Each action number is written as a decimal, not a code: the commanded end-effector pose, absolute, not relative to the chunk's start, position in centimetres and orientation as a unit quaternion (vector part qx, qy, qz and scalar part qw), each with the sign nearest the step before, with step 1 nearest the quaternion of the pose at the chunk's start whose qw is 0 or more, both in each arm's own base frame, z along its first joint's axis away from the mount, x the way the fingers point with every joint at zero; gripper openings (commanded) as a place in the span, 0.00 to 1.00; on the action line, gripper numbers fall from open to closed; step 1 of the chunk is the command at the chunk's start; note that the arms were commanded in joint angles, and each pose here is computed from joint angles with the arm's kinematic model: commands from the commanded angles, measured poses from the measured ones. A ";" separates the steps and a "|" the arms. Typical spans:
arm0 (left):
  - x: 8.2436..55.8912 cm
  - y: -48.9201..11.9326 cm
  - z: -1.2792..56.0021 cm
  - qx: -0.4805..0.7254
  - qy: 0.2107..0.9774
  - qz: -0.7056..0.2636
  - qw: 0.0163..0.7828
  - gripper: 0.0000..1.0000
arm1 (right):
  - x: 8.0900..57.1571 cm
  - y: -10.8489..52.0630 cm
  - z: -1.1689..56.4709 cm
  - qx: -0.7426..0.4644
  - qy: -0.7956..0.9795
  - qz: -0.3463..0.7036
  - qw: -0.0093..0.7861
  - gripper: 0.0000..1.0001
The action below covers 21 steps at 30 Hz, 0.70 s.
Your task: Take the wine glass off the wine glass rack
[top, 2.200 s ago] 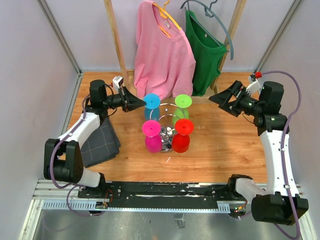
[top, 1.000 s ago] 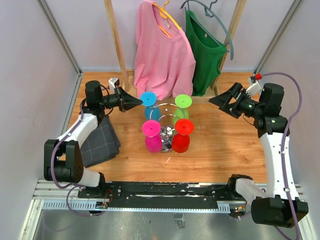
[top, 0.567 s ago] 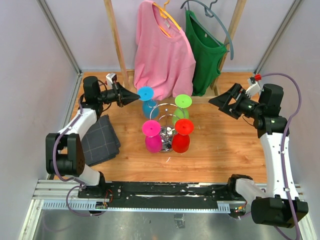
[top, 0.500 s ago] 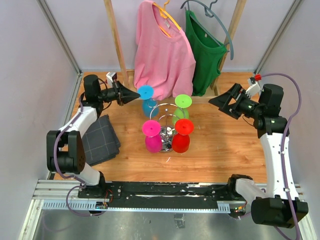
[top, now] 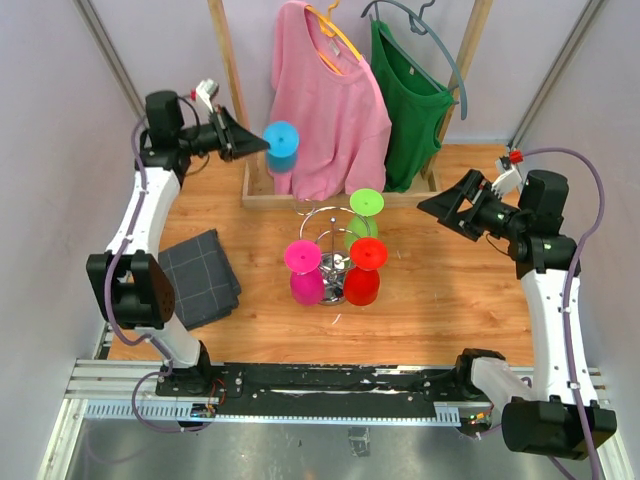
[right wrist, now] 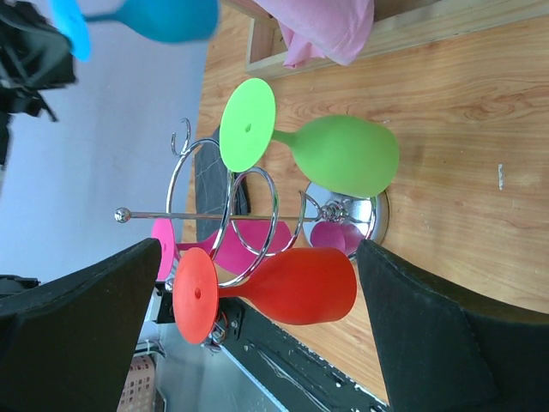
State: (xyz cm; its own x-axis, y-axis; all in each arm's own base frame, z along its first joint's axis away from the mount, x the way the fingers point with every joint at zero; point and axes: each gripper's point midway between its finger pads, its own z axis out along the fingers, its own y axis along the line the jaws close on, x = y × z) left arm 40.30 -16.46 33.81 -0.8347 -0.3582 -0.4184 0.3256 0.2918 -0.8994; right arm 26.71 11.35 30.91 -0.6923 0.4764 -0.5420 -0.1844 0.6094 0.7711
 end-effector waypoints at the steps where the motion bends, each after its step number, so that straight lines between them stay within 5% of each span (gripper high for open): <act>1: 39.7 -15.4 38.0 0.119 0.762 -0.504 0.389 0.00 | 25.9 12.1 33.0 0.051 0.805 0.438 0.397 0.99; 7: 36.7 -16.9 43.3 0.243 0.721 -0.424 0.491 0.00 | 25.7 12.5 34.9 0.023 0.801 0.440 0.405 0.99; 21: 27.8 -26.6 43.1 0.475 0.617 -0.254 0.573 0.00 | 25.4 12.8 39.2 -0.004 0.785 0.435 0.442 0.99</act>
